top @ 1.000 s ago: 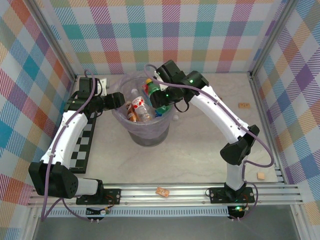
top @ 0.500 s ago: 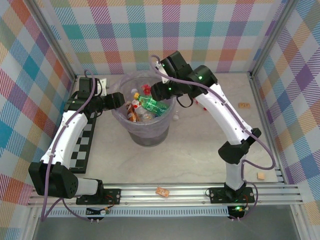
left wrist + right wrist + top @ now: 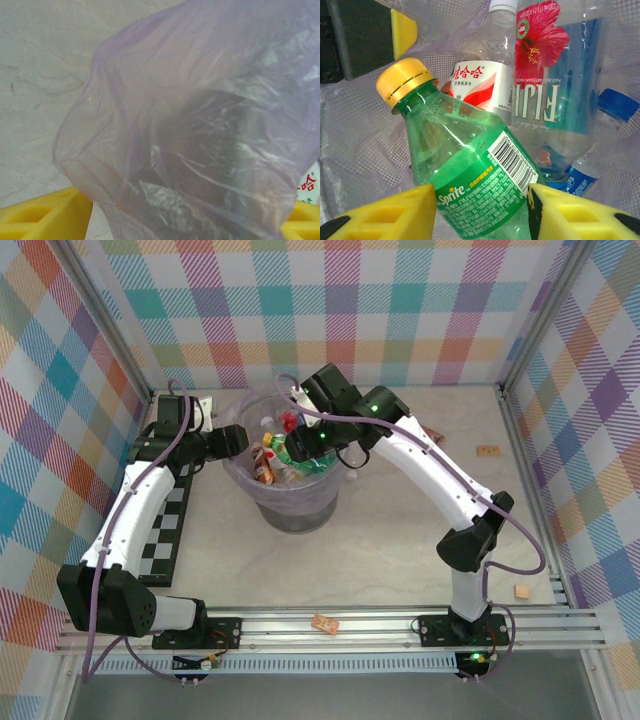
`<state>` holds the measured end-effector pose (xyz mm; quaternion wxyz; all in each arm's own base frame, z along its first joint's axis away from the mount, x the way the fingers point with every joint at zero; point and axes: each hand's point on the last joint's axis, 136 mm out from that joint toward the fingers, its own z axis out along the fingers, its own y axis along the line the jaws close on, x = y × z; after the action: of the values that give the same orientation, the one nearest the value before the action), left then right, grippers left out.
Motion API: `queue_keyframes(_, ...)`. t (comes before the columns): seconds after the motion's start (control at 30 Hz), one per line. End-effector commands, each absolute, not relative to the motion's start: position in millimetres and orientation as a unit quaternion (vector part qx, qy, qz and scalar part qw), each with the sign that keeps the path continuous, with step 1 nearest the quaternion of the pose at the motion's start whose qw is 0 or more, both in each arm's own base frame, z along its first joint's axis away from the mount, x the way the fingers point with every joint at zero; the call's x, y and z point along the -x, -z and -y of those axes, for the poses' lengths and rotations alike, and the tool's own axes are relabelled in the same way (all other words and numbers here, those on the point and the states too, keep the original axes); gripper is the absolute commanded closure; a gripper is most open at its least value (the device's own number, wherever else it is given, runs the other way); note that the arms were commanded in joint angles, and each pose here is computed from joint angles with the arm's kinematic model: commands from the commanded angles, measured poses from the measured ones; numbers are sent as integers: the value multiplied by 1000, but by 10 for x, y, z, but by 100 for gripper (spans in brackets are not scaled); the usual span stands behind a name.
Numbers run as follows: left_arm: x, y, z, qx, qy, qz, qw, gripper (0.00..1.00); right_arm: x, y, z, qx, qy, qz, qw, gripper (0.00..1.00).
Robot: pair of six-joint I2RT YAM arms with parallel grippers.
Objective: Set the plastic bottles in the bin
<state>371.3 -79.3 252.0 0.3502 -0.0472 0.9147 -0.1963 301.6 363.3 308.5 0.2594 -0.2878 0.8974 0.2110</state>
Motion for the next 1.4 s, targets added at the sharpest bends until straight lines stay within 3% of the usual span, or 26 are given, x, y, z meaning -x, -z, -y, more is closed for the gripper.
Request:
queue_keyframes(0.0,-3661,-2414,743,44,183,-923,335,30,-2756,-2880,-3686,303,-225,-905,195,49)
queue_keyframes(0.33,-3652,-2415,746,44,183,-923,335,30,-3055,-3684,-3377,266,-221,-884,315,36)
queue_keyframes(0.57,-3652,-2418,746,43,184,-923,335,30,-3451,-3667,-2824,193,-204,-898,338,33)
queue_keyframes(0.83,-3654,-2414,741,43,182,-924,334,30,-4186,-3218,-1793,133,-109,-914,368,31)
queue_keyframes(1.1,-3653,-2394,728,44,178,-925,333,30,-4807,-2388,-1023,205,1,-920,334,25)
queue_keyframes(1.37,-3653,-2407,724,43,178,-925,334,30,-5231,-1769,-621,237,-6,-916,323,22)
